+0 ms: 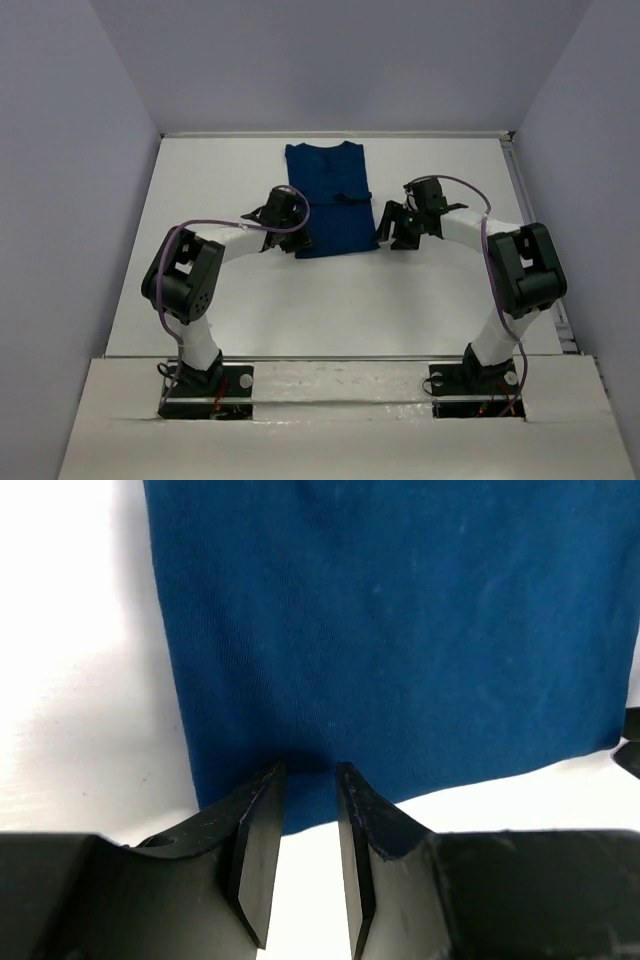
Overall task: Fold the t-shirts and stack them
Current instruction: Fold the folded rectangular tshirt in 1/3 of the way
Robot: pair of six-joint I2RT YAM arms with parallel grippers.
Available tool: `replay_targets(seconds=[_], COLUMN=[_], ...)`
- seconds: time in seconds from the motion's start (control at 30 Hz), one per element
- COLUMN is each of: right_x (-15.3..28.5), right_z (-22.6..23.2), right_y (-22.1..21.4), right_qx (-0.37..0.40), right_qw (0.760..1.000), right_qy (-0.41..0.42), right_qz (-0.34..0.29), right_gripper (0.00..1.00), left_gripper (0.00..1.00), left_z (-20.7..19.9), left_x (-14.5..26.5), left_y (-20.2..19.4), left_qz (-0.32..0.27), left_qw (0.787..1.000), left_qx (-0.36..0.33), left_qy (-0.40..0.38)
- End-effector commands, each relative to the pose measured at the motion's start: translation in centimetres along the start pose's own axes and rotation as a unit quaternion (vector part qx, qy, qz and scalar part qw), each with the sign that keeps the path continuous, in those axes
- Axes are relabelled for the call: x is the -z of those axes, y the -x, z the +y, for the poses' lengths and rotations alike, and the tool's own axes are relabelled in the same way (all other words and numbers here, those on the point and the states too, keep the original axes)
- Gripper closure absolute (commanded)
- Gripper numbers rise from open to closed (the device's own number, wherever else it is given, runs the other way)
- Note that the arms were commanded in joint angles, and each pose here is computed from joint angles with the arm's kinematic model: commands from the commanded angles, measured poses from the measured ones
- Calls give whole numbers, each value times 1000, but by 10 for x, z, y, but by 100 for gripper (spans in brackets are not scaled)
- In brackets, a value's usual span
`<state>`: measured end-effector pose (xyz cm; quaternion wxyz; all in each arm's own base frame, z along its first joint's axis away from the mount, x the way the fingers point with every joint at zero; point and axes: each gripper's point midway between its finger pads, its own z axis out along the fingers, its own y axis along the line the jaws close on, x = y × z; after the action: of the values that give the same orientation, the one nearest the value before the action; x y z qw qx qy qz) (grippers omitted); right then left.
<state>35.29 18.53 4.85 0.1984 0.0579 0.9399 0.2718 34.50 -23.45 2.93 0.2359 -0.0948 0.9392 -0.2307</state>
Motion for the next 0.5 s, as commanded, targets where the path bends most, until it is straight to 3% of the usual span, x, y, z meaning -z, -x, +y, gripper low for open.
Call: replay_targets(seconds=[0.0, 0.07, 0.1, 0.17, 0.33, 0.47], right_x=[-16, -23, -24, -28, -28, -15], right_z=[1, 1, 2, 3, -6, -15], right_y=[6, 0, 0, -6, -23, -55], right_qx=[-9, -21, -21, -29, -43, -55], right_qw=[1000, 1000, 999, 999, 998, 997], right_qy=[15, 23, 30, 39, 32, 28], right_qz=[-19, -6, -8, 7, 21, 39], right_gripper=[36, 44, 55, 65, 100, 100], left_gripper=[72, 72, 72, 72, 72, 72], left_z=[2, 13, 18, 28, 43, 48], left_x=[1, -3, -4, -7, -6, 9], left_y=[8, 0, -1, -9, -31, -53], left_qz=[-25, -13, -14, -2, 18, 34], left_qw=[1000, 1000, 999, 999, 998, 997], left_qx=[-12, -18, -21, -23, -23, -26], left_qy=[2, 20, 31, 45, 60, 62])
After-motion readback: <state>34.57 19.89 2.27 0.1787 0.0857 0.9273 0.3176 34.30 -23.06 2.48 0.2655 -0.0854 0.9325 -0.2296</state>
